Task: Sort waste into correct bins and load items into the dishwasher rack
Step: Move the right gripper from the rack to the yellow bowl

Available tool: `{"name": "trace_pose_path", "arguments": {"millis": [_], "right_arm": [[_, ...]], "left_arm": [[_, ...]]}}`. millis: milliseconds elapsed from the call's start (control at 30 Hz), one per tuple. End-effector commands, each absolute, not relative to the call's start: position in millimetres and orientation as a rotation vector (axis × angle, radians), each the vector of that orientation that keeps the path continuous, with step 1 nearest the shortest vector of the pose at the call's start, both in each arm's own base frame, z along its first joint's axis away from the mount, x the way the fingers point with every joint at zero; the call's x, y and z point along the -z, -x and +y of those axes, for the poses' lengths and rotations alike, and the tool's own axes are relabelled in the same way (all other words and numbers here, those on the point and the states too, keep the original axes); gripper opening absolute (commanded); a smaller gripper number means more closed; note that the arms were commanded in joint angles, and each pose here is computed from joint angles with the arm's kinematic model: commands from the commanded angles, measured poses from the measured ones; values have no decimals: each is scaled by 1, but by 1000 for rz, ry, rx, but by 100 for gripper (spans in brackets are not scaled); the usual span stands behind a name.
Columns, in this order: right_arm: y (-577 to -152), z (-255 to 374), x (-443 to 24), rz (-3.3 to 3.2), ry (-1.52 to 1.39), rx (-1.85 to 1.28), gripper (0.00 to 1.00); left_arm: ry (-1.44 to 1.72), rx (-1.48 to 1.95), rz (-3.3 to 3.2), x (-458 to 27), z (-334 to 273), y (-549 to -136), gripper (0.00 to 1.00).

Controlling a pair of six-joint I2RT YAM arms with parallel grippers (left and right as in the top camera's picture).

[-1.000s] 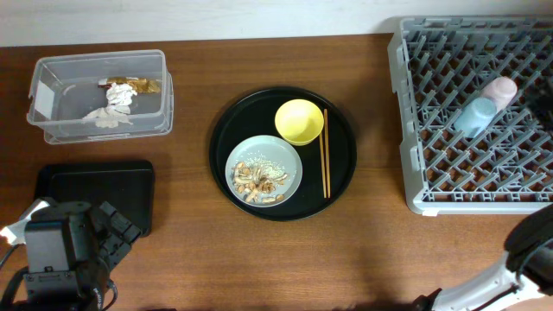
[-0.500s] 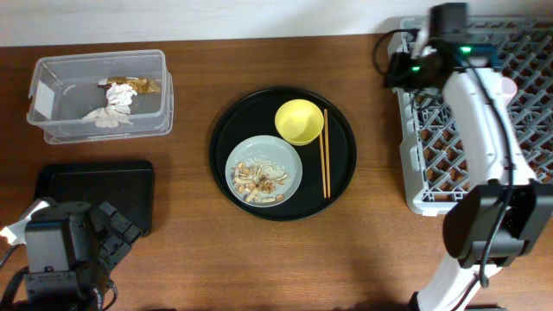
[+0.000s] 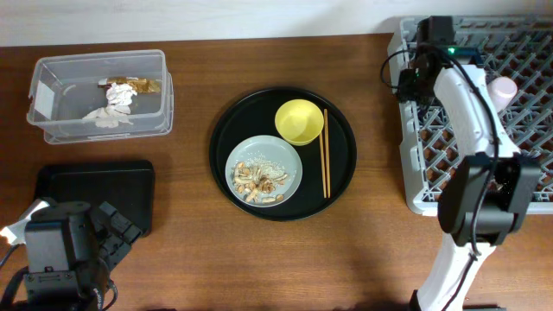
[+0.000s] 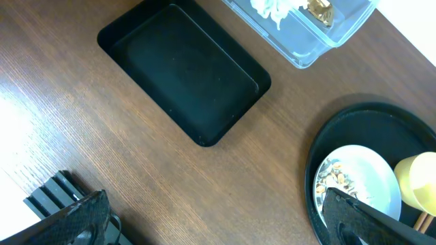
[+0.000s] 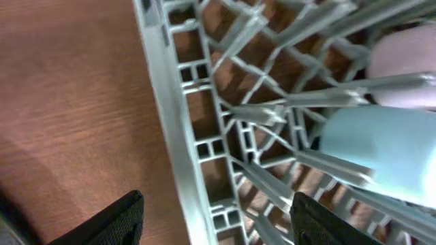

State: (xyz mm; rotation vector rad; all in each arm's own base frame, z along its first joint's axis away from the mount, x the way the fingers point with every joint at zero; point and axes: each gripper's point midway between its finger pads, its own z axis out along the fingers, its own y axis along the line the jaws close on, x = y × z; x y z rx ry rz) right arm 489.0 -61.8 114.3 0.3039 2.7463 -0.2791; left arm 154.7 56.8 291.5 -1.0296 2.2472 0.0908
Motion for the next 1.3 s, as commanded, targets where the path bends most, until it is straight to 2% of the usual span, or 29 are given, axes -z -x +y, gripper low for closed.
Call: {"name": "trace_pose_path", "arguments": {"millis": [0, 167, 267, 433, 800, 967, 1267], "right_arm": [[-490, -54, -99, 2787, -245, 238, 53], [-487, -43, -74, 2860, -154, 145, 49], [-486, -38, -70, 2873, -157, 74, 33], [-478, -44, -68, 2901, -182, 55, 33], [-461, -43, -65, 2973, -157, -16, 9], [-453, -43, -64, 3005, -154, -14, 5], [-448, -36, -63, 3029, -93, -58, 4]], "left_arm": [[1046, -85, 2236, -292, 57, -155, 99], [1046, -85, 2236, -292, 57, -155, 99], [1046, -85, 2236, -292, 57, -155, 99], [1046, -85, 2236, -292, 57, -155, 99], [1046, -85, 2236, -292, 57, -155, 99], [1046, -85, 2236, -292, 57, -155, 99], [1046, -85, 2236, -292, 57, -155, 99]]}}
